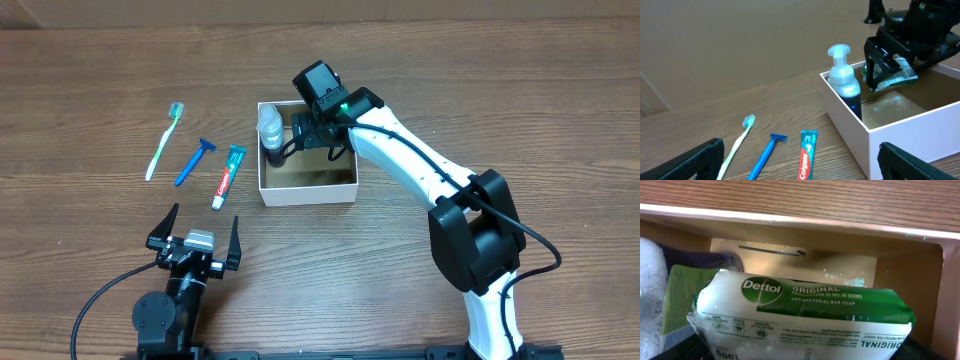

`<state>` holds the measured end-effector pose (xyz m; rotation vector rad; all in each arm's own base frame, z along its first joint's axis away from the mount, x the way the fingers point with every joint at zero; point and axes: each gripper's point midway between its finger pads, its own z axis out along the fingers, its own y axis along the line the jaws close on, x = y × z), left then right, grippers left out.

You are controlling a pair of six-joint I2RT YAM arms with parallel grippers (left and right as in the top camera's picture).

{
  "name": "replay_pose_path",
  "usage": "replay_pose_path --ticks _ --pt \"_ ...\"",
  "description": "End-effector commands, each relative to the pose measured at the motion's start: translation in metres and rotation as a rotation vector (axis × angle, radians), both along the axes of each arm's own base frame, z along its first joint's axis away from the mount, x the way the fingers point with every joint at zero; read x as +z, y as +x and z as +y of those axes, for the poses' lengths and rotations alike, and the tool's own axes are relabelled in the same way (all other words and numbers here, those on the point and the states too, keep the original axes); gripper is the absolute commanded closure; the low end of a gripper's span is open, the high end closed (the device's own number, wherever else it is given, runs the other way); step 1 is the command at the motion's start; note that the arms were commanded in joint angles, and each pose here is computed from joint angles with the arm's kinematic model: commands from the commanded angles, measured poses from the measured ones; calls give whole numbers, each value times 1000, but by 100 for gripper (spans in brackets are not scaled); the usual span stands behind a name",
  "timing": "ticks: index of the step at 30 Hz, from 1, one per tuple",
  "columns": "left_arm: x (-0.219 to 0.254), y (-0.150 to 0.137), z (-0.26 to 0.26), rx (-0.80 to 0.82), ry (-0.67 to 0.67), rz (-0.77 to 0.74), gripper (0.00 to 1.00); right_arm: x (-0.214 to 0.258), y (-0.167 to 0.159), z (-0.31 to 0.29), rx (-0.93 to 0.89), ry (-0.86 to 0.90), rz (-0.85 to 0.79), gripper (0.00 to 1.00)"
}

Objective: Pack container
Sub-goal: 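Carry the bar soap left and lower it into the box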

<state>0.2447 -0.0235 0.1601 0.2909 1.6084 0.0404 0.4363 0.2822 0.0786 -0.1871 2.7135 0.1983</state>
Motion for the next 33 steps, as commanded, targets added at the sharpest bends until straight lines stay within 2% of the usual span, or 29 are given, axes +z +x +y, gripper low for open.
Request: replay_pose_path --ticks 1,14,17,33 --pt "0 0 2 11 4 -6 0 -5 4 -4 -7 -18 -8 30" --pt "0 0 2 11 4 -6 0 -5 5 -4 -7 -17 -10 29" --pt "0 0 2 11 4 -6 0 -5 5 -4 -7 -17 -10 25" --pt "0 0 2 11 4 -6 0 -5 5 -4 -7 -17 -9 16"
